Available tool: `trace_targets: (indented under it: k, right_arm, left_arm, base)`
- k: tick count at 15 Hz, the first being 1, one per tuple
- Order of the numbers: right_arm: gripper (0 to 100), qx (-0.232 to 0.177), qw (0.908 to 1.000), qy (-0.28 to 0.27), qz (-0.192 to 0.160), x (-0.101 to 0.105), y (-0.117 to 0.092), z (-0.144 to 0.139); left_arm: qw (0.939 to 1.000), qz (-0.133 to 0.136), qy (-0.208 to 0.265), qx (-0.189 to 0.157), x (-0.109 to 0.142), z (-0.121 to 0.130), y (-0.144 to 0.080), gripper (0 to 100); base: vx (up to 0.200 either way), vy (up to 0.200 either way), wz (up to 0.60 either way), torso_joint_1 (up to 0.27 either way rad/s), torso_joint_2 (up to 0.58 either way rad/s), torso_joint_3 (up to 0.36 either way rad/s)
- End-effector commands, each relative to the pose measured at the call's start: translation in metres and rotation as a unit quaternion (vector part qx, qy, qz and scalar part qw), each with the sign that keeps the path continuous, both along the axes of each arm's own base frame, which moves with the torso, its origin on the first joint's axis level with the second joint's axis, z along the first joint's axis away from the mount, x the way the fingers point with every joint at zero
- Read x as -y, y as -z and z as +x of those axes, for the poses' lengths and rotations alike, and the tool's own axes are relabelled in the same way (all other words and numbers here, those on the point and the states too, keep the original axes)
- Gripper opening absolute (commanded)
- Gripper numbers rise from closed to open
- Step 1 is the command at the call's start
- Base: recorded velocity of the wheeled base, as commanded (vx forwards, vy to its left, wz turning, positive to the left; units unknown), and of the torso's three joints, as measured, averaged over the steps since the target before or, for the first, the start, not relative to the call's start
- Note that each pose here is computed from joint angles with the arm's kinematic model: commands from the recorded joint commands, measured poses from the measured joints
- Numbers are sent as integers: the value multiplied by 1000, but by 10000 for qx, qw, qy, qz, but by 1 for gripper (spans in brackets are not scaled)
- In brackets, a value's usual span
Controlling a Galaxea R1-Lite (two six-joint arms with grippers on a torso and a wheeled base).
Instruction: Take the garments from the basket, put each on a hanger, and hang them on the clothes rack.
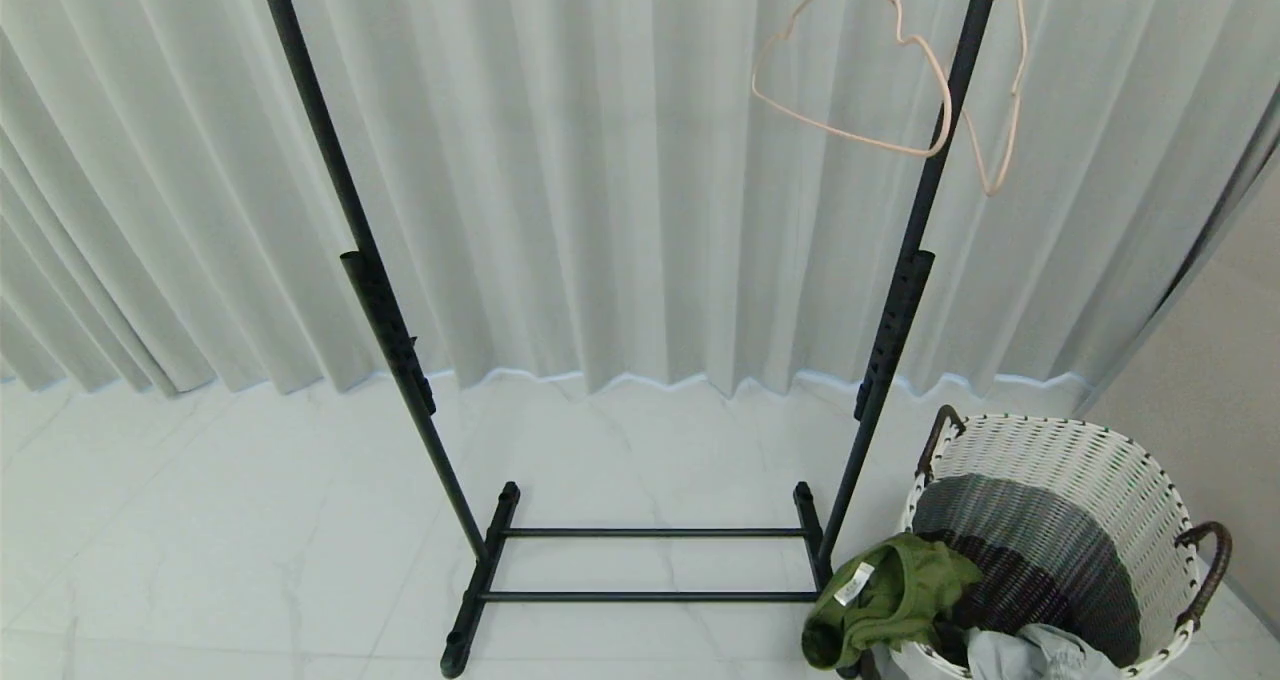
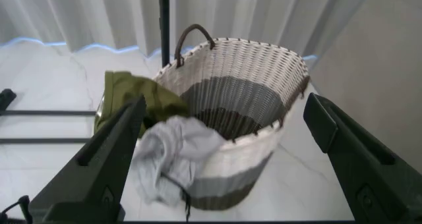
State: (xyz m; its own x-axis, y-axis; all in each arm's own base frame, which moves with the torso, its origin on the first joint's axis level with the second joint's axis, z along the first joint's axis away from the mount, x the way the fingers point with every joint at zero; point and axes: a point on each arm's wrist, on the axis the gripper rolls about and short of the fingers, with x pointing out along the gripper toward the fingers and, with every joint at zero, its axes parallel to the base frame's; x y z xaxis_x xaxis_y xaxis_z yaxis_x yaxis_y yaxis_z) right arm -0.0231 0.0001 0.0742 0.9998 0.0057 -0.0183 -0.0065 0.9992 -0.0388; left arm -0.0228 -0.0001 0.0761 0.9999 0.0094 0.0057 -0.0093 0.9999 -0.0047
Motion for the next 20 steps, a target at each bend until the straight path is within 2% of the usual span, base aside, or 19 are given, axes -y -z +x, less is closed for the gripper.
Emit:
trace_targets:
  k: [1,5,6,7,10,11,12,13,14,15,16,17,18,20]
  right_arm:
    - [100,-8,10000,-1,41,0,0,0]
    - [100,-24,10000,22,49,0,0,1]
    - [100,-31,9999,26,-112,0,-1,1]
    - [100,-58,9991,-35,-418,0,-2,1]
    - [100,-84,9977,-378,-556,-1,-6,2]
    - [100,37,9962,-723,-477,-1,-31,1]
    - [100,-70,9951,-909,-381,-2,-58,8]
    - [100,-265,9934,-1019,-454,-2,-78,18]
    - [100,-457,9917,-1044,-588,-3,-84,26]
    - [100,-1339,9782,-899,-1306,-4,-82,55]
    - [100,-1957,9603,-605,-1893,-1,-77,75]
    - [100,-2574,9308,-635,-2517,0,-68,93]
    - [100,-2824,9164,-710,-2747,1,-63,99]
    - [100,-3563,8666,-1183,-3287,1,-46,121]
  left_arm:
    - [10000,23,1,2,0,0,0,100]
    - [10000,0,1,2,0,0,0,100]
    - [10000,-7,-7,2,0,0,0,100]
    - [10000,8,-7,2,0,0,0,100]
    - [10000,23,-7,2,0,0,0,100]
    - [10000,0,1,2,0,0,0,100]
    - [10000,0,-7,2,0,0,0,100]
    - [10000,8,1,2,0,0,0,100]
    - [10000,16,1,2,0,0,0,100]
    - [10000,16,1,-6,0,0,0,100]
    - [10000,16,1,-6,0,0,0,100]
    - [10000,16,1,-6,0,0,0,100]
    - [10000,16,1,-6,0,0,0,100]
    - [10000,8,1,-6,0,0,0,100]
  base:
    - [0,0,0,0,0,0]
    - [0,0,0,0,0,0]
    - [0,0,0,0,0,0]
    - [0,0,0,0,0,0]
    - [0,0,0,0,0,0]
    - [0,0,0,0,0,0]
    - [0,0,0,0,0,0]
    - [0,0,0,0,0,0]
    - [0,0,0,0,0,0]
    - [0,0,0,0,0,0]
    - [0,0,0,0,0,0]
    - [0,0,0,0,0,0]
    - [0,0,0,0,0,0]
    - [0,0,0,0,0,0]
